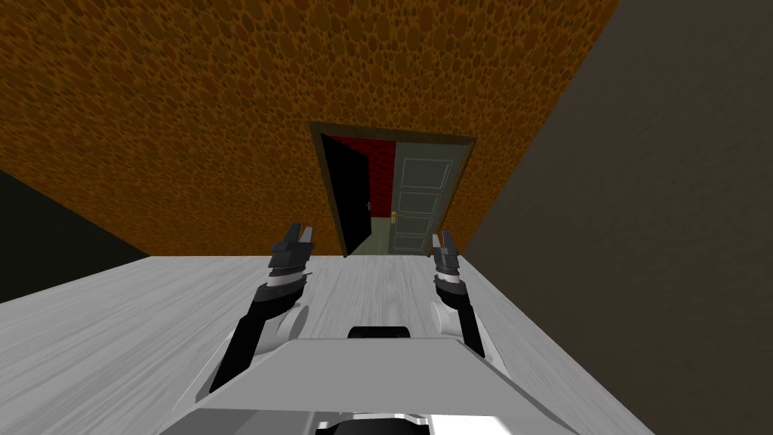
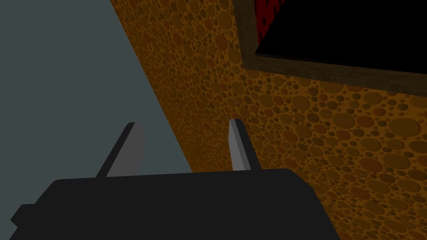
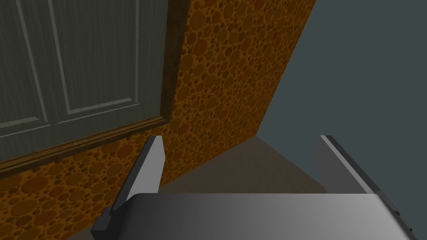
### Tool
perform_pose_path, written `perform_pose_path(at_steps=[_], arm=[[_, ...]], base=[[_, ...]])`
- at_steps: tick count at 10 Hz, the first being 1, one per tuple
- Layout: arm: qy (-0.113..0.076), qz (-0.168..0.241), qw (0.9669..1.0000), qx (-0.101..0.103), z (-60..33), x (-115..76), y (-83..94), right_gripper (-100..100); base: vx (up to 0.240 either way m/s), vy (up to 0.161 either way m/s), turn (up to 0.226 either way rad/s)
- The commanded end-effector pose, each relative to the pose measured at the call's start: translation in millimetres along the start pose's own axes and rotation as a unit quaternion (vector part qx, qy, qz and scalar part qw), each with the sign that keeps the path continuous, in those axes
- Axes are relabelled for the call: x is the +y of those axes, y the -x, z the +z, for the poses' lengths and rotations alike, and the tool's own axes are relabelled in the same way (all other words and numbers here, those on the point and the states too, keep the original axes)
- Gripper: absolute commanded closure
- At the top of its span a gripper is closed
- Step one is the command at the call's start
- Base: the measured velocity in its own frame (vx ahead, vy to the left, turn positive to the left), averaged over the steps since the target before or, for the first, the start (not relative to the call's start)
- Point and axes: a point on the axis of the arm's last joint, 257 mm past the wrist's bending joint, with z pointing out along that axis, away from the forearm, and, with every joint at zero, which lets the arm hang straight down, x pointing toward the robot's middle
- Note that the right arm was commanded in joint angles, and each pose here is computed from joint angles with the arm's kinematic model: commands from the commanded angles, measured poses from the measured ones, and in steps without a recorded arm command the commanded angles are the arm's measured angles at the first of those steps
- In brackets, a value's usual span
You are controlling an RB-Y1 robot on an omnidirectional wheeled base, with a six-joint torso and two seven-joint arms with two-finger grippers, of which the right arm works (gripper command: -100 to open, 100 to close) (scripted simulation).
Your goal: Push the door open
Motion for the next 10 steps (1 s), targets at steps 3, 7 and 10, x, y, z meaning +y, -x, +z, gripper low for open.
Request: perform_pose_path(at_steps=[3, 7, 10], arm=[[-0.024, 0.015, 0.9996, 0.009, 1.2, -34.4, -9.3, -100], [-0.044, 0.028, 0.9985, 0.016, 1.7, -64.1, -19.3, -100], [-0.062, 0.036, 0.9972, 0.021, 0.5, -87.4, -26.8, -100]], base=[[0.094, -0.011, -0.004], [0.072, -0.003, -0.004], [0.064, -0.006, -0.004]])
